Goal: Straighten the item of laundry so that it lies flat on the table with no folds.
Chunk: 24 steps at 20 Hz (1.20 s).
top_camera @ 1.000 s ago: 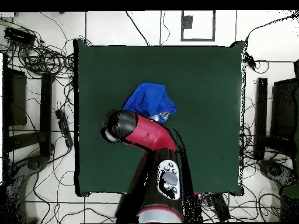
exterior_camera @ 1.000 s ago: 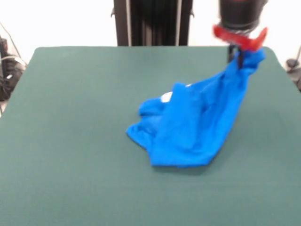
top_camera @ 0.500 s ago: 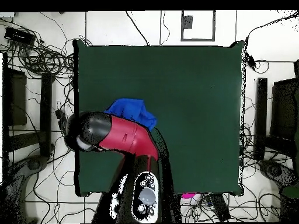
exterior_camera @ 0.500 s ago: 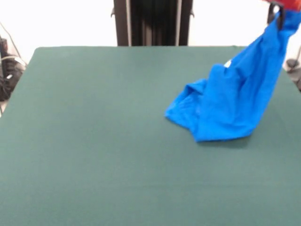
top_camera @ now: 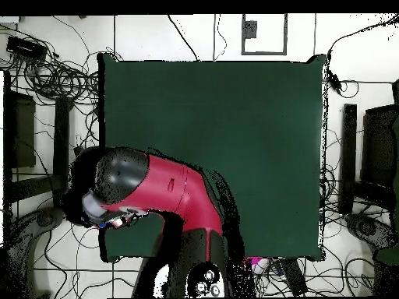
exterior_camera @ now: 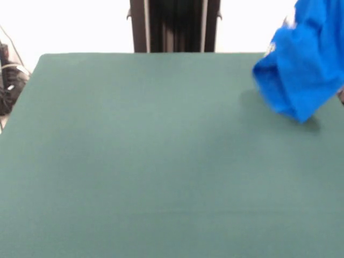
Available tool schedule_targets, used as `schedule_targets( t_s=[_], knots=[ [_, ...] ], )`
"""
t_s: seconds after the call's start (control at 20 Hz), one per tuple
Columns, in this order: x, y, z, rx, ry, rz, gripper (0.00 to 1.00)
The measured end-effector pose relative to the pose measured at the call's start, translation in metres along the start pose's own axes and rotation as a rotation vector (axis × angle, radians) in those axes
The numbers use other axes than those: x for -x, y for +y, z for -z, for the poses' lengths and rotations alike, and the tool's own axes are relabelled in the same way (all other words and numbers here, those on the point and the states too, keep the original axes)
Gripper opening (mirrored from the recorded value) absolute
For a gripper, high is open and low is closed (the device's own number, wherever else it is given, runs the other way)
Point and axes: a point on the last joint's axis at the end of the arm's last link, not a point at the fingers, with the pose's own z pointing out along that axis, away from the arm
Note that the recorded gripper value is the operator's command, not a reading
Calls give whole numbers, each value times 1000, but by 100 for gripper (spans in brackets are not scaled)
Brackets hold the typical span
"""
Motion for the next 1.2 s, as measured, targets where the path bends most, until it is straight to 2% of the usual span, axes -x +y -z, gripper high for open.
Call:
schedule_targets(
  t_s=[0.3,0.4,0.55,0.7,0.75,0.9,0.95,1.05,1.1,1.2],
  knots=[
    [-56,-19,55,-46,144,-14,0],
    [-61,-21,63,-50,152,-13,0],
    [-56,-24,78,-47,139,-14,0],
    [-33,-30,87,-51,103,-35,0],
    [-2,-36,89,-60,59,-63,0],
    [33,-42,88,-65,7,-93,0],
    [76,-49,82,-63,-59,-126,0],
    [107,-55,76,-60,-109,-146,0],
    [136,-61,69,-57,-164,-161,0],
    [168,-67,59,-56,-227,-171,0]
  ],
)
